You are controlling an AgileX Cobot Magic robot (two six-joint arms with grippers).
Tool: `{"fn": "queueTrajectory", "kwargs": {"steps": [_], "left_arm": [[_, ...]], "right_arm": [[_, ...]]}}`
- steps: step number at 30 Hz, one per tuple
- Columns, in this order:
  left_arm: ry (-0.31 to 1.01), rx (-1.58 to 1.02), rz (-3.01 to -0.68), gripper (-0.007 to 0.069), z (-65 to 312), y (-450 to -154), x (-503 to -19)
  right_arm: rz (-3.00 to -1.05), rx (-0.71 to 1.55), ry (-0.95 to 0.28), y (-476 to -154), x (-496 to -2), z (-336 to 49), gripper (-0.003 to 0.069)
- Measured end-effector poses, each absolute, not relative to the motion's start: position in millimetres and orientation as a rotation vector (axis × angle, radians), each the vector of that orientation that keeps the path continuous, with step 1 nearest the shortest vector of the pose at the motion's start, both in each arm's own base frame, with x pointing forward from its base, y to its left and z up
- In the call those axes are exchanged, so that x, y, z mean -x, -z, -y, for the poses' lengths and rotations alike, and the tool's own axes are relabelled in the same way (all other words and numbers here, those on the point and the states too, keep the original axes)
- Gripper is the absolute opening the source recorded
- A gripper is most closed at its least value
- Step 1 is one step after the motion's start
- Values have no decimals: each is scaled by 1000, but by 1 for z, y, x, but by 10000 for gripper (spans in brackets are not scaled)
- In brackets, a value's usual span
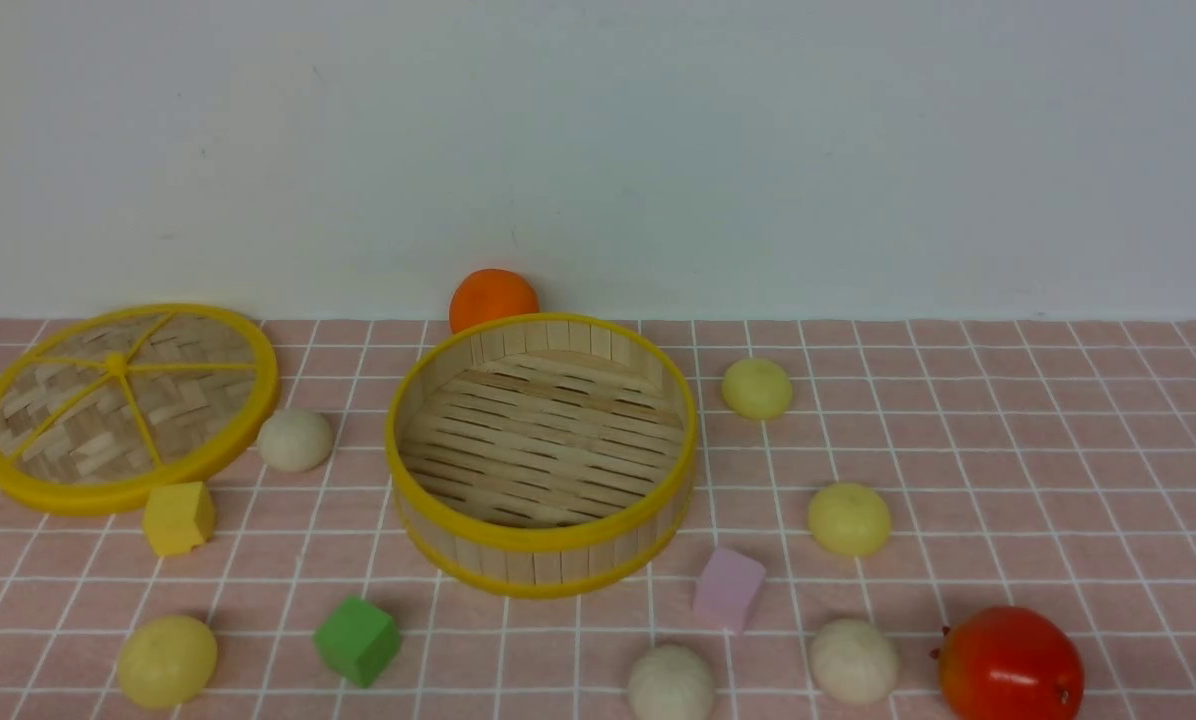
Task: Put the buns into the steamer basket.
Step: Use the left arm to grab a steamed stuffed bun
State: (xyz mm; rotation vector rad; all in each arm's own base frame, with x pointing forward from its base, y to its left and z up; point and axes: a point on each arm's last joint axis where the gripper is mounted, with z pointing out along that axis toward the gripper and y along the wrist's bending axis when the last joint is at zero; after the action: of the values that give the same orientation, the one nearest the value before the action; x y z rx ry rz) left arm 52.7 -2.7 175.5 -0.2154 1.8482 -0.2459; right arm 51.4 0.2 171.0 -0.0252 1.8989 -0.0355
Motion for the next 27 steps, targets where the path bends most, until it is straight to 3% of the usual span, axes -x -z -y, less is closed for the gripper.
{"fn": "queueTrajectory", "kwargs": {"steps": [6,13,17,20,23,27], "left_arm": [[248,216,-1844,241,3,-176,-53],[383,291,-1713,241,6,-184,-56],[615,463,-1427,241,3,-207,-56],[659,498,-1266,241,-1,-219,-54],[685,505,-1248,241,-1,-229,-53],[712,447,-1297,241,4,-276,-41]], "right_arm": [[-1899,25,36,-171,-51,0,242],[-1899,25,36,-171,-51,0,242],[-1899,25,36,-171,-51,0,242],[-1899,25,36,-171,-51,0,242],[-1899,25,36,-171,-51,0,242],[-1899,25,36,-171,-51,0,242]]}}
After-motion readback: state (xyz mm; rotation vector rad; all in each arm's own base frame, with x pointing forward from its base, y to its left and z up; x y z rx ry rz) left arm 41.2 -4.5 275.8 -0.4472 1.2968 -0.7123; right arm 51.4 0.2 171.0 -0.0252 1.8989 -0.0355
